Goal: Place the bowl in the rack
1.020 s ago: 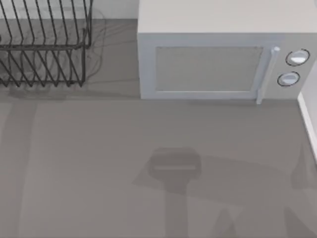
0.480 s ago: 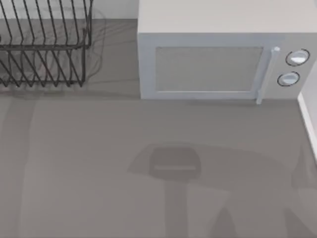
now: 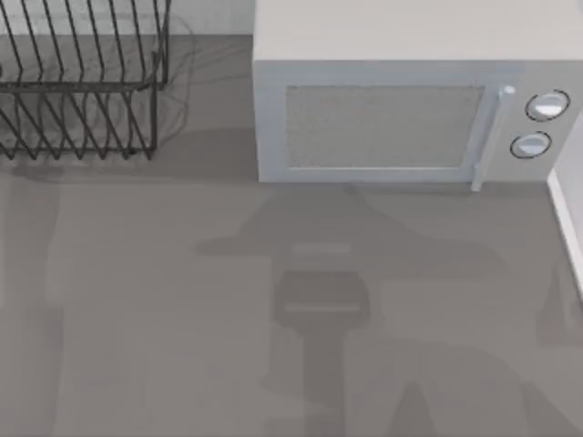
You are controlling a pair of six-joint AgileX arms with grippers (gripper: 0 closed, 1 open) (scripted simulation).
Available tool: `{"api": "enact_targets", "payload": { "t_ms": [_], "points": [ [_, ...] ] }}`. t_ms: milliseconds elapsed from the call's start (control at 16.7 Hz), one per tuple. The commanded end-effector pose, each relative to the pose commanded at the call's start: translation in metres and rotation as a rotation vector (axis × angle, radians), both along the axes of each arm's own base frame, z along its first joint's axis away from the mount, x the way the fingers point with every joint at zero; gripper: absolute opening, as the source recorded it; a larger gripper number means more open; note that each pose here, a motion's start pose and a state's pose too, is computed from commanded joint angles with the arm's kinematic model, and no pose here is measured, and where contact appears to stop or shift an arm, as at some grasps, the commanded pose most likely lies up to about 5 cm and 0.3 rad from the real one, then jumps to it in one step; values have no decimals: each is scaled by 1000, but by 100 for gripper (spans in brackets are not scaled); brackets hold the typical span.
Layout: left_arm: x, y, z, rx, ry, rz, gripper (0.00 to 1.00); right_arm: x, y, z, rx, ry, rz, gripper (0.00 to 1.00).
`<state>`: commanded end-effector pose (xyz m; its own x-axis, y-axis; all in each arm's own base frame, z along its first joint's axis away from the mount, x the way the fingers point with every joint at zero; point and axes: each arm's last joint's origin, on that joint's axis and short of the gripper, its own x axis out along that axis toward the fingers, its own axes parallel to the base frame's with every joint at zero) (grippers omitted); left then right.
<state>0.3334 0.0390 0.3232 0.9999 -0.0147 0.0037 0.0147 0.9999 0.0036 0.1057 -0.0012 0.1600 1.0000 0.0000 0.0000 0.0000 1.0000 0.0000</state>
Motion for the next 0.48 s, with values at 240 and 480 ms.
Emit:
{"api": "enact_targets", "payload": {
  "t_ms": [240,480],
  "points": [
    [37,-7,-63,1,-16,-3,0,0,0,0,0,0,0,100],
    [47,-13,-103,-3,2,-5,0,0,0,0,0,0,0,100]
  ]
}}
